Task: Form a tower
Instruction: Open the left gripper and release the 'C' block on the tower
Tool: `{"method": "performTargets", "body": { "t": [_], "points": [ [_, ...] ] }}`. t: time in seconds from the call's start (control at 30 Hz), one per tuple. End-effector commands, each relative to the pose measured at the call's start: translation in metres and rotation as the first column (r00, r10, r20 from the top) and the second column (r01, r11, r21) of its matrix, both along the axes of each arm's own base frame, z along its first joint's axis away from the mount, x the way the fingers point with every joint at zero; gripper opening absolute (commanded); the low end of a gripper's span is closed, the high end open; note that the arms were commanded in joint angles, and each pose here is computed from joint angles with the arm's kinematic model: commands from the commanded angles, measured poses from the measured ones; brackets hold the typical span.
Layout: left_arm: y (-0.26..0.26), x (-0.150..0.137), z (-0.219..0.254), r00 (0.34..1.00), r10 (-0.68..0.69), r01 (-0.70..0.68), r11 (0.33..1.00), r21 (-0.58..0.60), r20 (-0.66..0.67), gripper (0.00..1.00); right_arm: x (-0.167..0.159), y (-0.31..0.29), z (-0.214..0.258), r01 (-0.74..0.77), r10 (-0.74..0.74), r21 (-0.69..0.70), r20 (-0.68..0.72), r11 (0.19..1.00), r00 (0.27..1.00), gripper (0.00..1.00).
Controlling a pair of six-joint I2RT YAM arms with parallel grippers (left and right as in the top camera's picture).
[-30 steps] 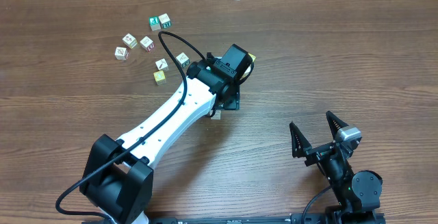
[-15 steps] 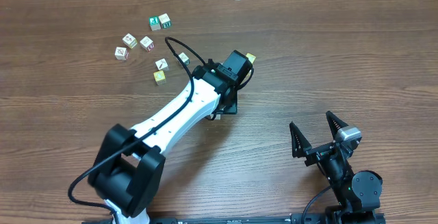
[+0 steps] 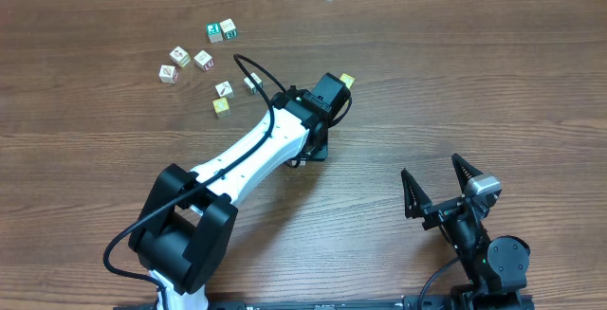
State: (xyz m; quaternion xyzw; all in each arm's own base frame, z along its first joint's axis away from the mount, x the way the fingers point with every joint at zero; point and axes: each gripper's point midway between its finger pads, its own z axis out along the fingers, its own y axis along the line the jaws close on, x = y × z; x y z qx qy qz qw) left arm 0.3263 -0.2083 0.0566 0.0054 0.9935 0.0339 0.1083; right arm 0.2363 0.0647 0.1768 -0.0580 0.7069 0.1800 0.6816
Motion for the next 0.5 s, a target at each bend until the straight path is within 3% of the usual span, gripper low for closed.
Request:
{"method": "performTargets", "body": {
  "t": [0.0,0.47],
  "points": [
    [-0.0014,-0.0023,-0.0039,1.0,0.0,0.0,1.0,0.004,-0.008,0.56,0.0003,-0.001,-0.0018,0.004,-0.004,0.003,0.003,1.0,1.0,1.0],
    [-0.0017,-0.0017,-0.0038,1.0,0.022,-0.022,1.0,-0.003,-0.005,0.49,0.0003,-0.001,-0.0018,0.004,-0.004,0.003,0.003,1.0,1.0,1.0]
  ]
}}
